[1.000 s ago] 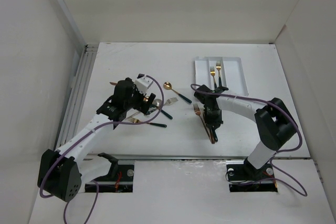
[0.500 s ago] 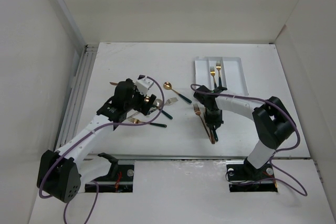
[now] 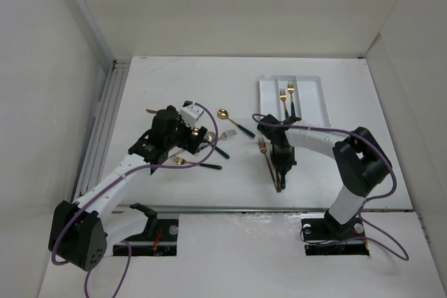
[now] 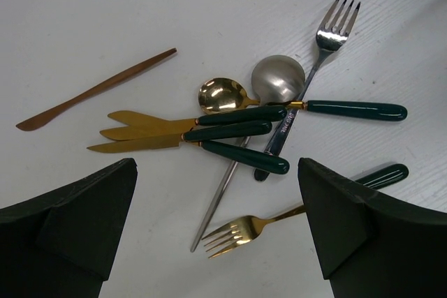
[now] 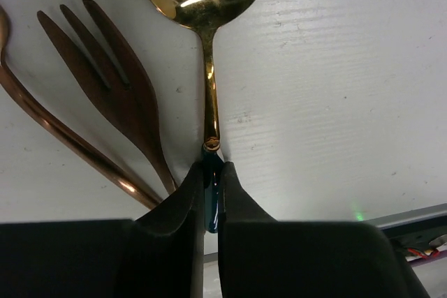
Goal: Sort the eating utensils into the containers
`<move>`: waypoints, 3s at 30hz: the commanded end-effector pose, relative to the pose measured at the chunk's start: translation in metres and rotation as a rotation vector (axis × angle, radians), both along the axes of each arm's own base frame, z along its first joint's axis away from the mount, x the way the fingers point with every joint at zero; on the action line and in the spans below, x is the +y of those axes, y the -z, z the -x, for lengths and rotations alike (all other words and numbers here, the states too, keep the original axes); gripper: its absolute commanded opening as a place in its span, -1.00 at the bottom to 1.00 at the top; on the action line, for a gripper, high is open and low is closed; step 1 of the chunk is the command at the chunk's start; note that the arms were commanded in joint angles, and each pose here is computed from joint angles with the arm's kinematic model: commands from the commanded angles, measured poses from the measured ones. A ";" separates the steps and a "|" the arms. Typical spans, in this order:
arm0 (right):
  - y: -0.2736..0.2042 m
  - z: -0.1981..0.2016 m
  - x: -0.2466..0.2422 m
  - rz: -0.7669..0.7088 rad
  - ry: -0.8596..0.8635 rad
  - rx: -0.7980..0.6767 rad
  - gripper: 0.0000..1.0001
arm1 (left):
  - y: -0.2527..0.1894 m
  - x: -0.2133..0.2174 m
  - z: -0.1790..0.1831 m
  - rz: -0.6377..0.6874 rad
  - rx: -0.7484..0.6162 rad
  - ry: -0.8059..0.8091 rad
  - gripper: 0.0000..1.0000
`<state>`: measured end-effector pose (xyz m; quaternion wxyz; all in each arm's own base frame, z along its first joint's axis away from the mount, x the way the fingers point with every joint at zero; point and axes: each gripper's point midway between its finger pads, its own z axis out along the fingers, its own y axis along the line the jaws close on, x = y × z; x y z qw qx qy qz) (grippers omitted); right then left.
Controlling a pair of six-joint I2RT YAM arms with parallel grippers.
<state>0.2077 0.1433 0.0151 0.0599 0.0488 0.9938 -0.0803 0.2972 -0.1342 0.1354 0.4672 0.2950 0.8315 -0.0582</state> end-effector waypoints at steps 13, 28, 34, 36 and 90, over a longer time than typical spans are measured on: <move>-0.055 -0.031 0.001 -0.033 0.014 -0.206 -1.00 | -0.019 -0.002 -0.005 0.123 -0.034 -0.104 1.00; -0.180 -0.141 -0.033 0.055 -0.048 -0.503 -1.00 | -0.011 0.005 -0.004 0.056 -0.049 -0.113 1.00; -0.213 -0.207 -0.076 0.146 -0.022 -0.586 -1.00 | -0.020 0.009 -0.013 0.044 -0.089 -0.144 1.00; -0.206 -0.226 -0.087 0.173 -0.036 -0.584 -1.00 | -0.018 0.013 -0.014 0.029 -0.087 -0.163 1.00; -0.049 -0.040 0.041 -0.114 -0.146 -0.208 -0.24 | 0.000 0.018 -0.019 0.009 -0.047 -0.149 1.00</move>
